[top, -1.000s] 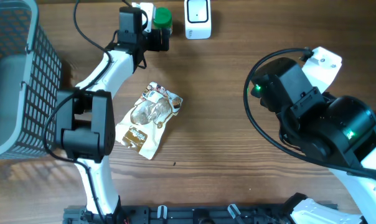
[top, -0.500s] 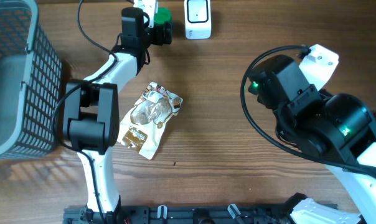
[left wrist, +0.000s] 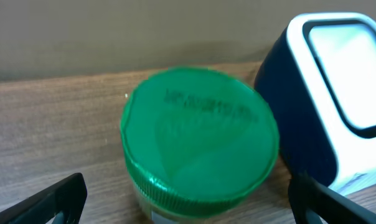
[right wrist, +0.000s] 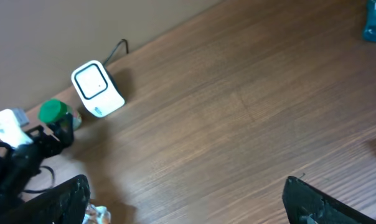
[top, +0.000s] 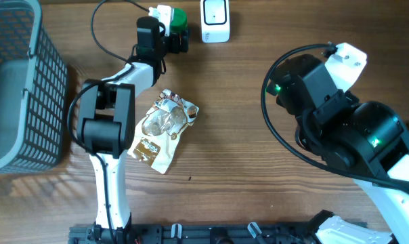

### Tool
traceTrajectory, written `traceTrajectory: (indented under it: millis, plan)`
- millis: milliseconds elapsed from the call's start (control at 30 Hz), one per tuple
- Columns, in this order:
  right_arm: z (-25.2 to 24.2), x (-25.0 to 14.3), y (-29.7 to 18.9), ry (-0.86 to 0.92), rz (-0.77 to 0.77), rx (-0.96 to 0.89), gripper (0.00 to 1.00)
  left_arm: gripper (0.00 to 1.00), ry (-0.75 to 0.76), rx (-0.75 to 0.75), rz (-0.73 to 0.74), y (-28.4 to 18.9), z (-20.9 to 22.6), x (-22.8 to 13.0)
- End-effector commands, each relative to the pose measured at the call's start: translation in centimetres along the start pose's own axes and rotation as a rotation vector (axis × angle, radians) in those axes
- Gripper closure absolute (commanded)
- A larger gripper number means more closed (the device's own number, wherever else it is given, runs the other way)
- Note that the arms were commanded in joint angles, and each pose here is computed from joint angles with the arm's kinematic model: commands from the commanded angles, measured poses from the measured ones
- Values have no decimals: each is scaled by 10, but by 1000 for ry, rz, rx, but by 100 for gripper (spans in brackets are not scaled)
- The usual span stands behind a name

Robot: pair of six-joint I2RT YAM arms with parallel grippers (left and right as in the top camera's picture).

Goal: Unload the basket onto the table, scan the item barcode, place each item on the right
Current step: 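Close the left gripper around the green-lidded jar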

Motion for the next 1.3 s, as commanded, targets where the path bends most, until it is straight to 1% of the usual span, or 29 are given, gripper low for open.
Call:
traceTrajectory:
  millis: [0,300,367,400,467,533,600,733,867,1033,1167,1200,1233,1267]
  plan:
    - [6,1,6,-35,-22,-14,0,0,16,-15,-16,12,-1,0]
    - [13,-3,14,-52,-9,-31,0,1,18,-9,-34,24,3,-3]
    - [13,-3,15,-53,-8,-33,0,8,18,-7,-39,24,4,-3]
    - [13,-3,15,-54,-7,-34,0,13,19,-8,-42,24,4,-3]
    - [14,-3,15,-54,-7,-34,0,14,19,-8,-46,24,4,-2]
    - [14,-4,16,-53,-6,-36,0,18,20,-8,-50,24,4,-1]
    - [15,-4,17,-55,-4,-37,0,20,20,-7,-49,24,4,-2]
    - [14,-4,17,-60,-3,-41,0,28,19,-8,-49,24,4,-1]
    - [14,-5,17,-71,-1,-43,0,30,16,-7,-32,23,4,-3]
    - [11,-3,18,-77,-2,-53,0,30,6,-1,33,15,2,0]
    - [9,-1,20,-73,-2,-63,0,36,2,1,58,4,-1,13]
    - [9,-1,20,-73,-1,-62,0,35,3,0,50,2,-1,16]
    - [9,-1,20,-73,1,-61,0,21,6,-1,36,1,-2,19]
    - [9,-1,20,-73,1,-61,0,0,7,-1,25,1,-2,21]
Point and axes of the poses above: each gripper's point midway between its finger pads, its own y axis out along the fingers, its own z axis along the line the jaws close on, x = y × z, the point moved 9 cm from there along -y, back along the fingers, and after that the axes turned 2 degrees about -y, right-handed, at the moved point
